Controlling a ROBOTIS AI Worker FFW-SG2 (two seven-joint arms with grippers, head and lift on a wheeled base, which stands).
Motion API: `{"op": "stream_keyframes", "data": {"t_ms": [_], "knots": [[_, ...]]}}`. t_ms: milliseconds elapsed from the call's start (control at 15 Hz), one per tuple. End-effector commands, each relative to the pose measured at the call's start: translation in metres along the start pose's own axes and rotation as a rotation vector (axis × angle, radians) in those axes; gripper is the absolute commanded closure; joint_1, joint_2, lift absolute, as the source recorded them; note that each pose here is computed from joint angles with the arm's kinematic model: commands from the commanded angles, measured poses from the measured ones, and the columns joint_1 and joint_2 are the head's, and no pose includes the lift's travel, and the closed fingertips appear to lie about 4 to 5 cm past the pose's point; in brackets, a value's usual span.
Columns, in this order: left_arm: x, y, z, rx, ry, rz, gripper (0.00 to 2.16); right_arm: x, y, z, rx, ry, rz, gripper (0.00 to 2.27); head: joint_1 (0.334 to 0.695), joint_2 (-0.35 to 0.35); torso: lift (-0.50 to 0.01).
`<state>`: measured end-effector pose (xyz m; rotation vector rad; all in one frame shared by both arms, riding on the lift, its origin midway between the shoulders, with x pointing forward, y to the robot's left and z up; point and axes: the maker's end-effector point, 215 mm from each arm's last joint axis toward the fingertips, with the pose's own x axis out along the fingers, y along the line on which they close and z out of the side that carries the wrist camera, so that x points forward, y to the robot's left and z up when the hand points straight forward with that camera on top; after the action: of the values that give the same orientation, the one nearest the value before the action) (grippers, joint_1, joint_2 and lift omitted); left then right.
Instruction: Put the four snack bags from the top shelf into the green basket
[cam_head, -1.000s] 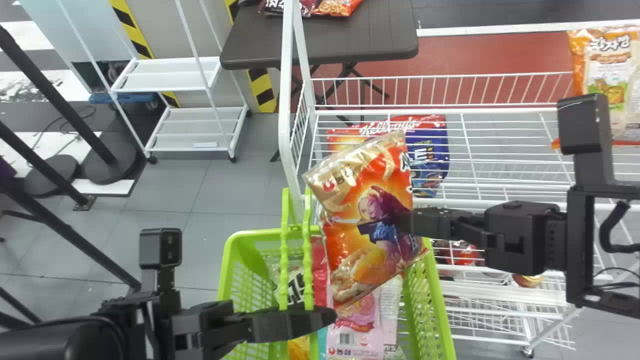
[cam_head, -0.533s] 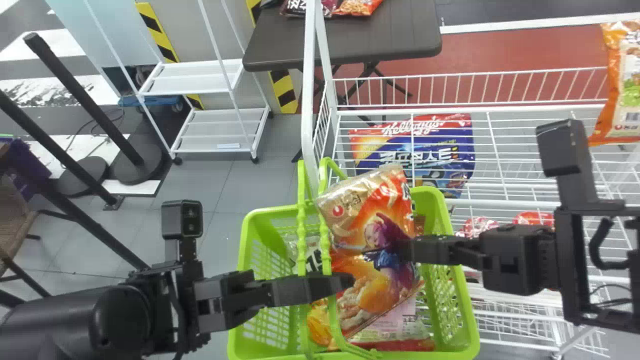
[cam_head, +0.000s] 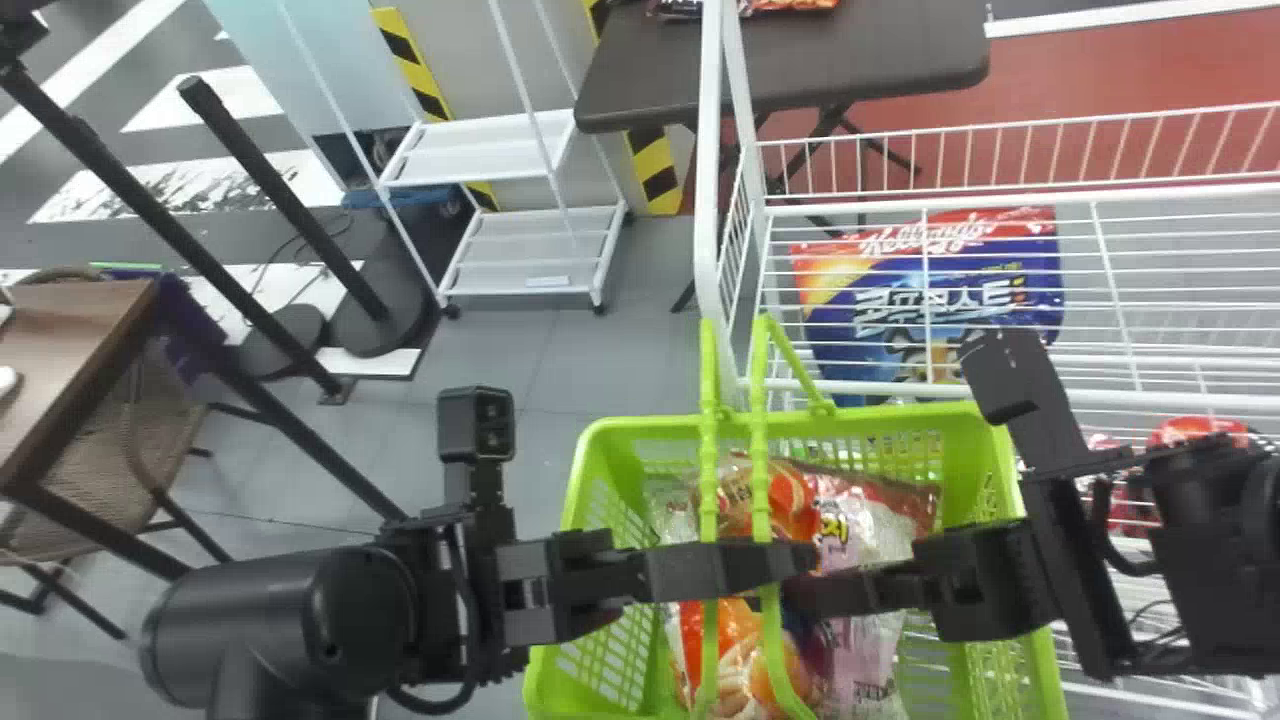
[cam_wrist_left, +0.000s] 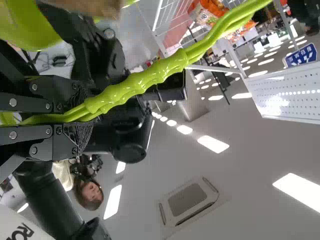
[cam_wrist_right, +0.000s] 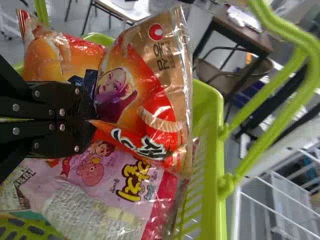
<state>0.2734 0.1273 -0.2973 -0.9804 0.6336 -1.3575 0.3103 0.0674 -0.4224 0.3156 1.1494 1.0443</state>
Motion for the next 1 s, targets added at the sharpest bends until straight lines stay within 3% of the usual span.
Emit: {"op": "stream_keyframes", "data": {"t_ms": [0, 67, 133, 533, 733, 933], "knots": [[-0.001, -0.006, -0.001, 0.005, 0.001, -0.009, 2.15, 0.014, 0.004, -0.009, 0.009, 0.047, 0.022, 1.40, 0.695, 0.350, 0.000], [-0.003, -0.007, 0.000, 0.009, -0.005, -0.005, 2.15, 0.011, 0.003, -0.008, 0.008, 0.040, 0.019, 0.20, 0.695, 0.350, 0.000], [-0.006, -0.007, 0.001, 0.007, -0.012, -0.002, 2.15, 0.007, 0.000, -0.008, 0.019, 0.033, 0.021, 0.00, 0.695, 0.350, 0.000], [-0.016, -0.005, 0.001, 0.003, -0.035, 0.017, 2.15, -0.103, -0.016, 0.052, 0.074, -0.282, 0.064, 0.03, 0.695, 0.350, 0.000], [-0.023, -0.004, 0.002, 0.001, -0.054, 0.030, 2.15, -0.173, -0.067, 0.071, 0.116, -0.433, -0.061, 0.03, 0.695, 0.239, 0.000], [-0.026, -0.003, 0.001, -0.004, -0.060, 0.035, 2.15, -0.218, -0.165, 0.069, 0.164, -0.457, -0.381, 0.04, 0.695, 0.115, 0.000]]}}
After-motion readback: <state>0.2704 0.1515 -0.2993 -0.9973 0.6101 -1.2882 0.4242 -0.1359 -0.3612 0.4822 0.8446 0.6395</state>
